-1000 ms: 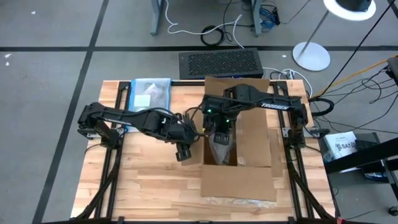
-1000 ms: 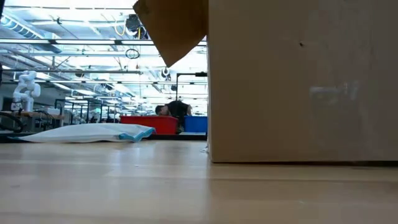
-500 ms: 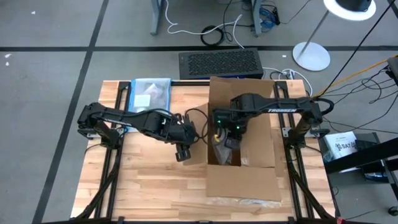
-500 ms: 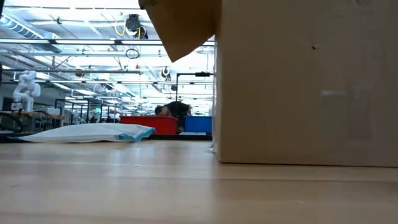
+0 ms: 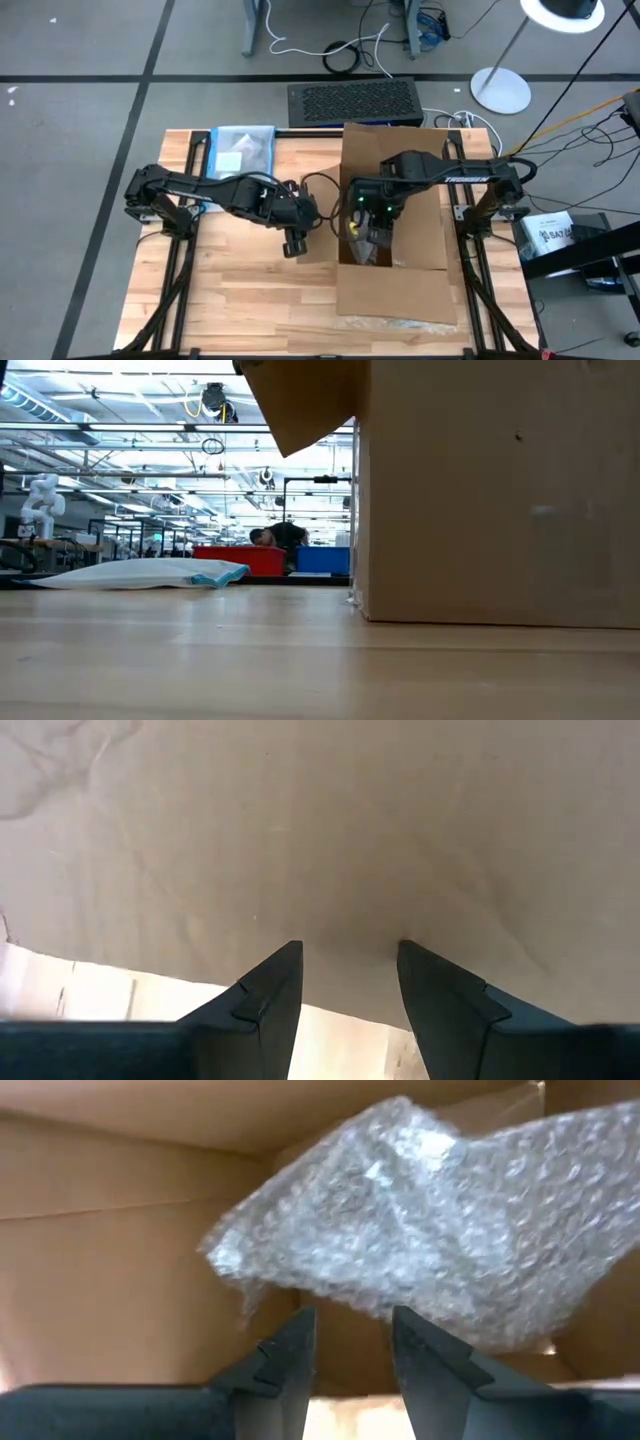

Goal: Unpack boxes
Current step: Break down box until it is fully flat

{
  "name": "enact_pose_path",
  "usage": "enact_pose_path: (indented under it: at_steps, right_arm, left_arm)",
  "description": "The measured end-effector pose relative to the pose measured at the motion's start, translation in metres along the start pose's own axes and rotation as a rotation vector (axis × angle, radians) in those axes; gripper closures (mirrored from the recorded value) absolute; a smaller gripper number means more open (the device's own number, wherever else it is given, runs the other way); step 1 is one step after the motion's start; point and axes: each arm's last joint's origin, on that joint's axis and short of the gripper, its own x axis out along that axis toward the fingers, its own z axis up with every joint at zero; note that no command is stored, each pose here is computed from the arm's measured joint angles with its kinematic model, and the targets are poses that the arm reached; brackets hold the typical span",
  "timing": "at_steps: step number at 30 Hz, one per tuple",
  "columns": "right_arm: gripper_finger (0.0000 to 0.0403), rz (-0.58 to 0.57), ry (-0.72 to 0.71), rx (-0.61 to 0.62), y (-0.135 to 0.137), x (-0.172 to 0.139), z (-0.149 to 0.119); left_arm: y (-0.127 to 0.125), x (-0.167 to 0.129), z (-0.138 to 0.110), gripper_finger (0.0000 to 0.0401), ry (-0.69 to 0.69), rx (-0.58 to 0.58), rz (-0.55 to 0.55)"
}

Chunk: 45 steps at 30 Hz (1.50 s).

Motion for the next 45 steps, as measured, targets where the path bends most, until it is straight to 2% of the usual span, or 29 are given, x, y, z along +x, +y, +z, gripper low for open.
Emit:
enact_pose_path:
  at_steps: [6, 18, 24, 27, 31, 34, 37, 41, 45]
  right_arm:
    - [0.0277, 0.055, -0.058, 0.071, 0.0, -0.025, -0.019]
    - [0.0277, 0.139, -0.256, 0.288, 0.01, -0.086, -0.093]
    - [0.0277, 0.223, -0.255, 0.328, 0.023, -0.099, -0.127]
    - [0.0277, 0.251, -0.202, 0.342, 0.031, -0.096, -0.142]
    - [0.0277, 0.29, -0.035, 0.346, 0.04, -0.084, -0.166]
    - [0.0277, 0.283, 0.09, 0.371, 0.045, -0.073, -0.183]
    - [0.0277, 0.259, 0.156, 0.381, 0.048, -0.065, -0.196]
    - [0.0277, 0.171, 0.152, 0.4, 0.044, -0.045, -0.203]
    - [0.0277, 0.004, 0.114, 0.461, 0.032, -0.008, -0.206]
  left_arm:
    - [0.0, 0.0, 0.0, 0.0231, 0.007, -0.001, -0.022]
    - [0.001, -0.011, 0.008, 0.0231, -0.038, 0.036, -0.097]
    - [0.006, -0.019, 0.015, 0.0231, -0.075, 0.07, -0.099]
    - [0.011, -0.02, 0.018, 0.0231, -0.086, 0.06, -0.096]
    - [0.018, -0.019, 0.019, 0.0231, -0.078, 0.041, -0.096]
    - [0.021, -0.018, 0.019, 0.0231, -0.074, 0.033, -0.105]
    - [0.021, -0.018, 0.019, 0.0231, -0.074, 0.033, -0.109]
    - [0.021, -0.018, 0.019, 0.0231, -0.075, 0.051, -0.108]
    - [0.021, -0.018, 0.02, 0.0231, -0.082, 0.052, -0.109]
